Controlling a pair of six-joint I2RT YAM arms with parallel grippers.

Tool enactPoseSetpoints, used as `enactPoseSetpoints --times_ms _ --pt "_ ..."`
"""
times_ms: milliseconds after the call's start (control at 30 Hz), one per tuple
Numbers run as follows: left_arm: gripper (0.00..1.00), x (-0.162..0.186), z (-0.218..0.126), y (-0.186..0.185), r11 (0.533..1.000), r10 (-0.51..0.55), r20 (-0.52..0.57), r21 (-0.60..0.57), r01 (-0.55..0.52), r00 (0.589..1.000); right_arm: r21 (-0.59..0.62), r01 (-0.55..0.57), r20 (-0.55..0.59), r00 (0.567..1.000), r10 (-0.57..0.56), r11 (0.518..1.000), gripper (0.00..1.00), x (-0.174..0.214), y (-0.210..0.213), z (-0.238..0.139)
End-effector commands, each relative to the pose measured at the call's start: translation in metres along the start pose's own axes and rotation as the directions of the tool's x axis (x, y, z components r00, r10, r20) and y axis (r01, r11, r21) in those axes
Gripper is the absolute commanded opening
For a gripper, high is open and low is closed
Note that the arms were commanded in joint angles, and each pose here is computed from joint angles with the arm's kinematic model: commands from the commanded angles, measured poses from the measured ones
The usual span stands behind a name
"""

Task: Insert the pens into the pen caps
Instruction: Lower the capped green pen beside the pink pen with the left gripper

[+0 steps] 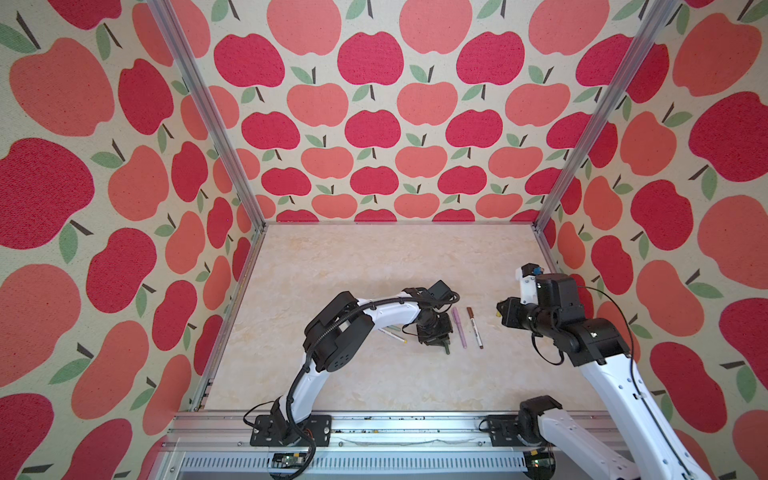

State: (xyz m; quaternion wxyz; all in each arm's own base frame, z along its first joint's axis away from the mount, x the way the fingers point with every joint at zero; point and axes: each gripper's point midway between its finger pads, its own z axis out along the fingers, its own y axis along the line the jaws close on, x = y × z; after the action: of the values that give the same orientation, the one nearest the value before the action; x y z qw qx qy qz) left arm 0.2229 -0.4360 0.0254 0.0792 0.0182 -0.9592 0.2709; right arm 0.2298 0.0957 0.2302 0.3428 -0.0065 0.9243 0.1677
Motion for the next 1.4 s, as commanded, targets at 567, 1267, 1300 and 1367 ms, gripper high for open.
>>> enactPoseSetpoints --times_ms 567,1267,1300,1367 --pt "0.27 -0.009 -0.004 0.026 0.997 0.02 0.036 -0.073 -0.017 0.999 -0.027 0.002 -0.005 1.0 -0.002 1.0 0.13 0.002 0.003 -0.001" --pt "0.42 -0.024 0.007 0.026 0.946 0.23 0.066 -0.248 -0.208 0.971 -0.075 -0.018 0.004 1.0 0.019 0.997 0.13 0.005 0.009 -0.002" --pt "0.42 -0.026 0.009 0.028 0.939 0.242 0.059 -0.265 -0.218 0.968 -0.078 -0.018 0.008 1.0 0.019 0.997 0.13 0.004 0.01 -0.003" --pt "0.41 -0.028 0.011 0.034 0.924 0.258 0.052 -0.306 -0.231 0.965 -0.079 -0.018 0.014 1.0 0.02 0.997 0.13 0.004 0.01 -0.005"
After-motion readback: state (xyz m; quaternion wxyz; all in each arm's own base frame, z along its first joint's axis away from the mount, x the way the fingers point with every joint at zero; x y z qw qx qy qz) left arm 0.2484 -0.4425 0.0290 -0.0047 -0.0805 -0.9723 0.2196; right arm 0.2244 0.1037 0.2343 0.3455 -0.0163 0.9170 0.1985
